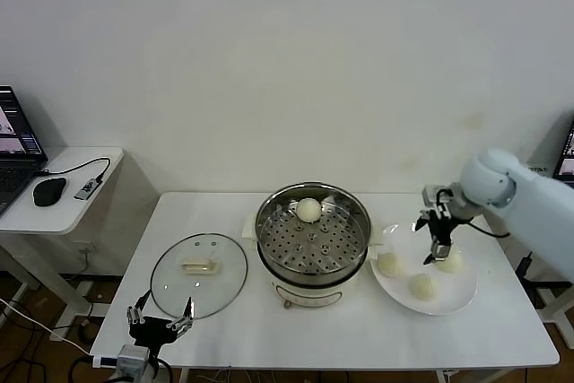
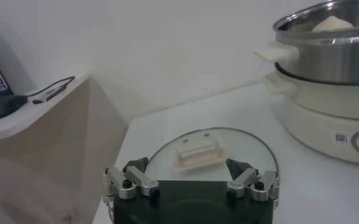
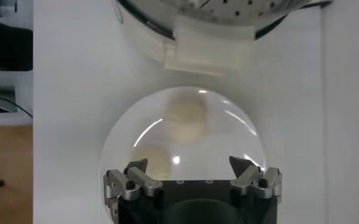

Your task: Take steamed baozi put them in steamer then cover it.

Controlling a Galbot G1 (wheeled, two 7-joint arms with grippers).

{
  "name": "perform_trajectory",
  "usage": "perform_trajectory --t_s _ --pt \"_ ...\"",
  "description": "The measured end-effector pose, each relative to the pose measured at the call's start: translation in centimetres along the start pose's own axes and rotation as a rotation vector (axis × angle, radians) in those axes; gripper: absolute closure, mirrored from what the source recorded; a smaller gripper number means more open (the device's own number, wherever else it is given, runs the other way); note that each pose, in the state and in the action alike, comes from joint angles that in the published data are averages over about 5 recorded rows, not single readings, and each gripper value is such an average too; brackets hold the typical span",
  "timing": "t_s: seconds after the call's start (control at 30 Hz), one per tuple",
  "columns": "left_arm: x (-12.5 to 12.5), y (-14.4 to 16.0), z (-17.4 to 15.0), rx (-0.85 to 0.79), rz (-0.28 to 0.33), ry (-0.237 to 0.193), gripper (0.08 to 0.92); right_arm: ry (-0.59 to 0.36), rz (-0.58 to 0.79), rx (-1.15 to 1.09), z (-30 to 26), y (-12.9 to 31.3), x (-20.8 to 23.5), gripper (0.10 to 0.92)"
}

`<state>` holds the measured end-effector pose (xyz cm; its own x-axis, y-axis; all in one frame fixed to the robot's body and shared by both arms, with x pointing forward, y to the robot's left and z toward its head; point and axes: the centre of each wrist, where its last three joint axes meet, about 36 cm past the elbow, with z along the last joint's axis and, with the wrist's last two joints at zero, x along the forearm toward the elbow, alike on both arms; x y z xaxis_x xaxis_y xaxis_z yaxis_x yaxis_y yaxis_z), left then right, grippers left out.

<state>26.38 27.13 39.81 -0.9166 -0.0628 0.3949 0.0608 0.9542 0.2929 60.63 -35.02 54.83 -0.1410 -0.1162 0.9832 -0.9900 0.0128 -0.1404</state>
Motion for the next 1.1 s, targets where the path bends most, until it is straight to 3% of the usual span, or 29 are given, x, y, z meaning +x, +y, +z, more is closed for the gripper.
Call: perform_trajectory --t_s 0.53,1.1 --pt "-0.5 0.1 0.9 -0.007 -0.003 0.025 0.177 -0.006 0.015 0.055 -1.6 -0.1 -6.1 0.200" --pt "-1.0 0.1 1.4 -0.013 -0.003 0.036 0.177 -0.004 0.036 0.069 -1.9 -0.6 -8.7 0.200"
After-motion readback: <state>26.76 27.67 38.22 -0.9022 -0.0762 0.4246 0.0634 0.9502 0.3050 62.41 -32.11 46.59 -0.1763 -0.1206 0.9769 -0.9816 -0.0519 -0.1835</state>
